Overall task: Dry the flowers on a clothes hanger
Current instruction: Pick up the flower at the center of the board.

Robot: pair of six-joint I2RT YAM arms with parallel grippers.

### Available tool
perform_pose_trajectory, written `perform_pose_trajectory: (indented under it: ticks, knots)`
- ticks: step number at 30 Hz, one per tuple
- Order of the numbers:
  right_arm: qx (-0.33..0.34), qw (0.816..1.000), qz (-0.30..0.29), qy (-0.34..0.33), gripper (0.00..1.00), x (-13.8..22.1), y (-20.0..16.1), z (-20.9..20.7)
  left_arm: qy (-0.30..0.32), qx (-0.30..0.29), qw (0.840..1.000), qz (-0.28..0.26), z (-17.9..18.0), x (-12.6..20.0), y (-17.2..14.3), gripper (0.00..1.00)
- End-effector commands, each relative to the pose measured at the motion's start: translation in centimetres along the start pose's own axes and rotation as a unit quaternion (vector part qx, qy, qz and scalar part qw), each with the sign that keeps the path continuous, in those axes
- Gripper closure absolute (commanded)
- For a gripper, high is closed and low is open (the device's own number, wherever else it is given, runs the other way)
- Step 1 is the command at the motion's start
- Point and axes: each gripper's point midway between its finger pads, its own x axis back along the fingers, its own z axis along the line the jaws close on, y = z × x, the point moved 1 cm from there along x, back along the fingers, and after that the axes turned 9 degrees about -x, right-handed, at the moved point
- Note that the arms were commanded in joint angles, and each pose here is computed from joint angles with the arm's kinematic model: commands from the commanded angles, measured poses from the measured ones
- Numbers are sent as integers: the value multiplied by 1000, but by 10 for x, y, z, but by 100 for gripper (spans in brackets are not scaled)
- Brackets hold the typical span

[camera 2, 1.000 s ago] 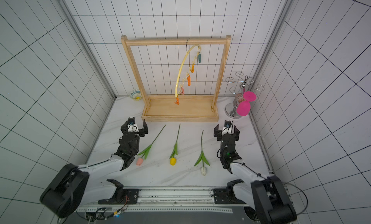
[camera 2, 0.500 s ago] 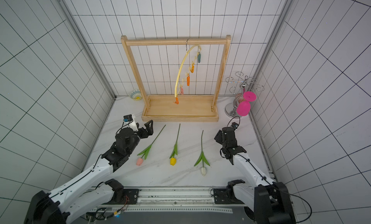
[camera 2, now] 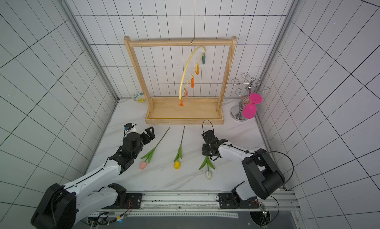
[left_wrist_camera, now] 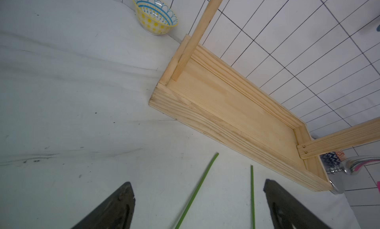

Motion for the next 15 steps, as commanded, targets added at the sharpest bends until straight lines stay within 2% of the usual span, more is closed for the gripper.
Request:
perform_pose_trajectory:
  ticks: [1,3,8,11,15]
  knots:
    - [4,999,8,-32,61,-3,-4,-3,-42,9,999,12,-14,0,-3,1]
    - [8,999,9,-46,67,-8,-6,-6,-49,12,999,3,-14,3,-2,1]
    - [13,998,40,-50,95,-17,-12,-2,-54,13,998,-15,-13,9,4,2]
    - [18,999,33,-34,100,-8,-4,7,-80,16,996,-23,-21,10,5,7]
    - [14,999,-27,26,100,43,29,31,-153,-11,988,-22,-46,14,6,13]
